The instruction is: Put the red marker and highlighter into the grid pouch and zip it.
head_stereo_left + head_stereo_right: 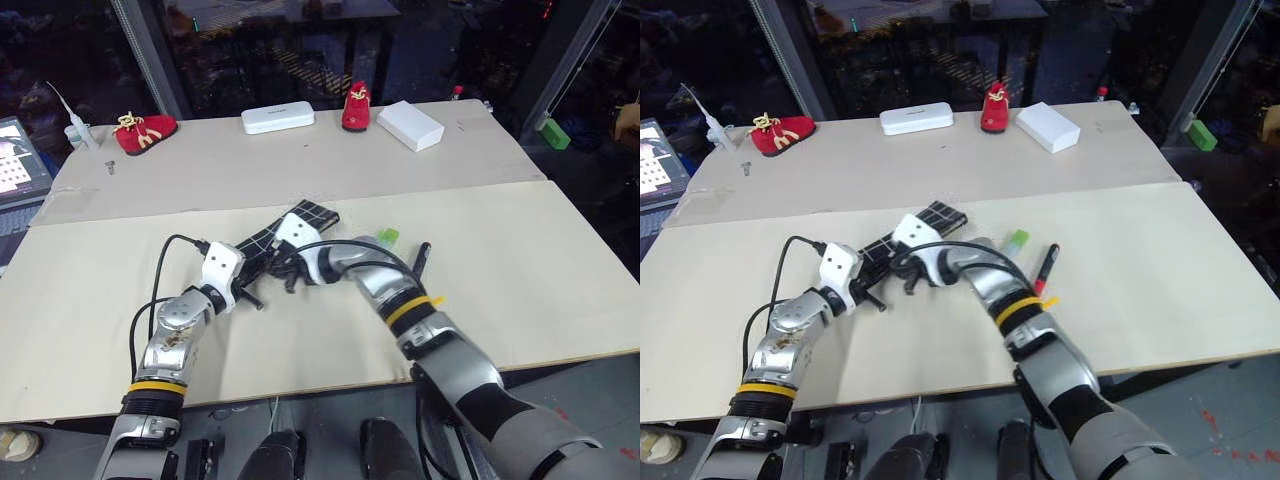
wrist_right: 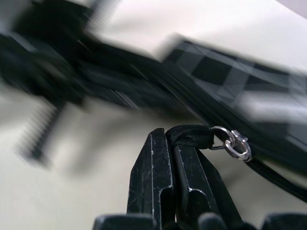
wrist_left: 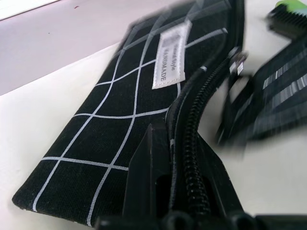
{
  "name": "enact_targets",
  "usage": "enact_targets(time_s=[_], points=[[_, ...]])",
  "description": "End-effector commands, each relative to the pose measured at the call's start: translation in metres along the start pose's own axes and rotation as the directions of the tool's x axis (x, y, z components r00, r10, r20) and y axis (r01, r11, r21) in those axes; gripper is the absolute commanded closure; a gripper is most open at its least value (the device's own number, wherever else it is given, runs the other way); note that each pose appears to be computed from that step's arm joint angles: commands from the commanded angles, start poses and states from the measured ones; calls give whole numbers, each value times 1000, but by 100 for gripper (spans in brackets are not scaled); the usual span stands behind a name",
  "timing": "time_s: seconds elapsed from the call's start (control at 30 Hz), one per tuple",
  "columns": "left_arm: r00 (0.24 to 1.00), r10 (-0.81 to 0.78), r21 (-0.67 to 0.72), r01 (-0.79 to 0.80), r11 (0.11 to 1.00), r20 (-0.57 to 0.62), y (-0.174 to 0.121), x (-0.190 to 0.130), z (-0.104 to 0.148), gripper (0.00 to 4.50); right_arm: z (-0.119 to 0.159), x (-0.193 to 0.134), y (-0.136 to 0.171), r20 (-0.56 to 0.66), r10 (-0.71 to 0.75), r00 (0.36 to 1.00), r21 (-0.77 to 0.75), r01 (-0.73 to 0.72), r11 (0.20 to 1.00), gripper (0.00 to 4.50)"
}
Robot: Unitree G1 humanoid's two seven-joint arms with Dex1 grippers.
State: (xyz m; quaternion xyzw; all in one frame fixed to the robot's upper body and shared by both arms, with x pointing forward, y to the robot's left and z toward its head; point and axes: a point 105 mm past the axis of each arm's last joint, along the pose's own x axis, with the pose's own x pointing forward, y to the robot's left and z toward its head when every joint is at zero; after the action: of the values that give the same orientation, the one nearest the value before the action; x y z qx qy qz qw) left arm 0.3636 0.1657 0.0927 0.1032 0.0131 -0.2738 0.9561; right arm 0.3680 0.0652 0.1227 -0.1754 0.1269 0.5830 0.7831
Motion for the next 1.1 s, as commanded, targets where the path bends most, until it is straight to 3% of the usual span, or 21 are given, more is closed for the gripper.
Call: enact_targets(time_s=[0.03, 0.13, 0.17, 0.23, 0.3, 0.5, 0.67, 0.77, 0.9, 1.0, 1.1], points=[[999, -7, 11, 6, 1000, 35, 1, 5, 10, 450, 47, 1, 22, 102, 108, 989, -71, -101, 992, 442], [999, -14, 13, 13, 1000, 39, 0, 7, 12, 450, 38, 0, 28, 60, 127, 990, -102, -120, 988, 442], [999, -14, 12, 13, 1000, 44, 0, 8, 13, 450, 30, -2, 20, 38, 80, 996, -97, -76, 992, 398], [999, -13, 9, 13, 1000, 50, 0, 9, 14, 450, 15, -10, -1, 12, -9, 1000, -56, 9, 998, 364], [998, -16, 8, 16, 1000, 53, -2, 10, 15, 450, 4, -23, -14, -8, -57, 998, -35, 56, 998, 295], [998, -21, 1, 21, 1000, 55, -6, 11, 13, 450, -13, -77, -25, -13, -74, 997, 105, 75, 992, 89], [998, -20, -7, 20, 1000, 56, -8, 10, 11, 450, -6, -151, -12, 59, -71, 996, 153, 62, 986, 89], [998, -13, -13, 14, 1000, 58, -7, 9, 10, 450, -5, -192, -23, 59, -234, 970, 202, 218, 955, 89], [998, -9, -20, 11, 1000, 57, -9, 7, 8, 450, -40, -242, -60, -91, -569, 817, 285, 569, 772, 89], [999, -13, -27, 14, 1000, 51, -10, 7, 5, 450, -71, -260, -62, -221, -660, 718, 324, 693, 644, 89], [999, -17, -29, 18, 999, 48, -11, 7, 3, 450, -91, -261, -55, -303, -677, 671, 328, 740, 587, 89]])
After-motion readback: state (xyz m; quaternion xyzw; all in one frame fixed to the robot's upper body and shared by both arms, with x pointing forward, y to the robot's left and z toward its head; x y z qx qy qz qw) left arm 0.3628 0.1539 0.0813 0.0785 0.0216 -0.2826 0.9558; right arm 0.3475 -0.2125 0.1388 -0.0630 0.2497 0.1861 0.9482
